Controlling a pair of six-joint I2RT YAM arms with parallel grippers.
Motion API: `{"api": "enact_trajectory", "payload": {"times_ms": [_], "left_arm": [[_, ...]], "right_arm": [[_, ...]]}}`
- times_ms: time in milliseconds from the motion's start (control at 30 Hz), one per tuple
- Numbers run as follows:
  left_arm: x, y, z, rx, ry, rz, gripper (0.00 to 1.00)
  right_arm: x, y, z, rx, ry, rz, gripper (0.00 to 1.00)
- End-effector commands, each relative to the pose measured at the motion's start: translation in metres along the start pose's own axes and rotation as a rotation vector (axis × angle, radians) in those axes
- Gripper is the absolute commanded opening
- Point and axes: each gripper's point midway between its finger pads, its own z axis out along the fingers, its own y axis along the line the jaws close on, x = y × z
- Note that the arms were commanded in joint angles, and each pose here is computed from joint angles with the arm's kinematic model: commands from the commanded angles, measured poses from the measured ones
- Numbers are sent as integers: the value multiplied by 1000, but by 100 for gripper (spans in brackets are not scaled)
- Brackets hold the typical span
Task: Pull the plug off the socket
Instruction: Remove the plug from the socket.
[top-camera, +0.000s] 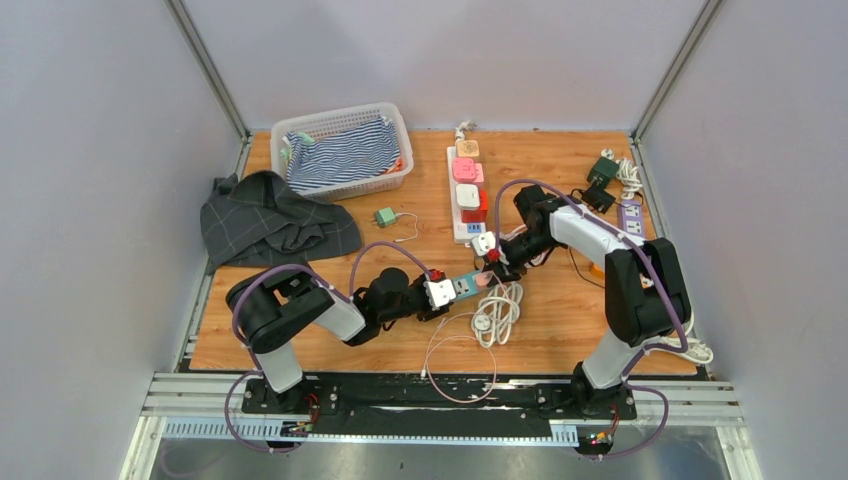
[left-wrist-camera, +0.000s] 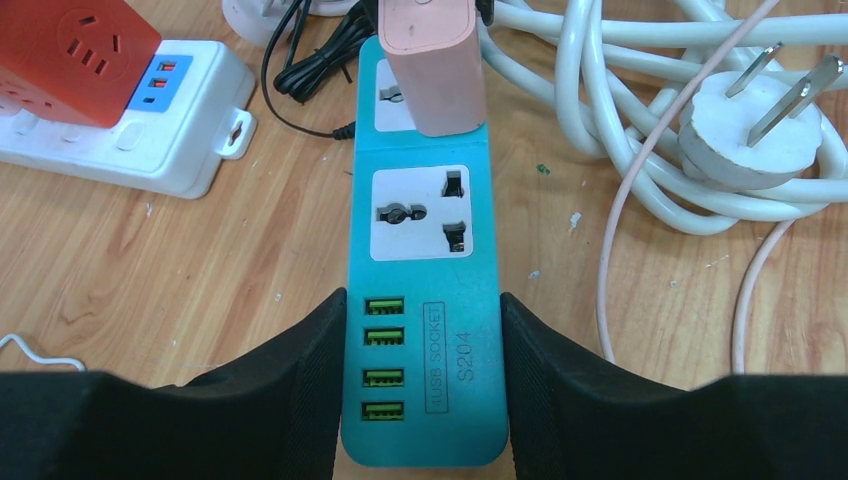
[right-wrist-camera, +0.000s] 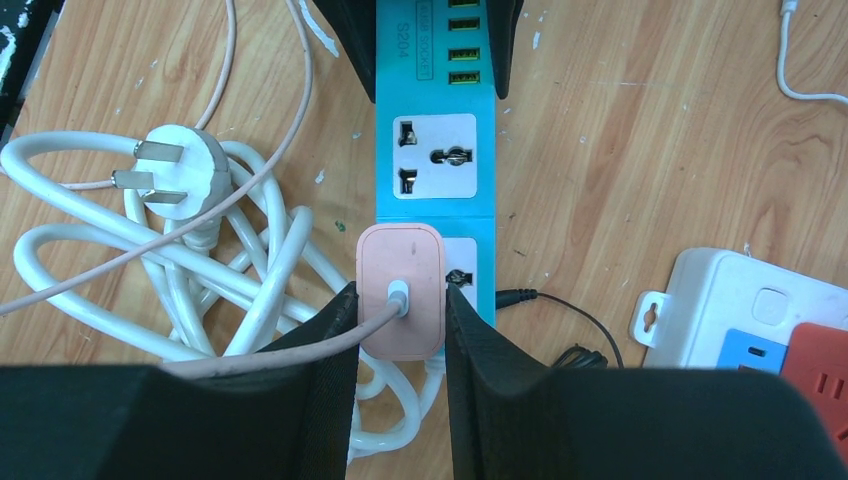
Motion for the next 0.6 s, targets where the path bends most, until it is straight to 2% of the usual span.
{"api": "enact_trajectory", "payload": {"times_ms": [0, 67, 200, 367, 567], "left_arm": [[0, 0, 1, -2, -23, 9, 4], [2, -2, 1, 5, -20, 7, 1], [2, -2, 2, 7, -25, 6, 0], [0, -1, -2, -9, -41, 6, 0], [1, -1, -3, -7, -40, 7, 0]], "right_arm": [[-15, 22, 7, -86, -27, 52, 0], [-24, 21, 11, -96, -48, 61, 0], [-28, 13, 13, -99, -39, 99, 0], [2, 13, 1, -70, 65, 124, 0], [23, 20, -9, -43, 105, 136, 0]]}}
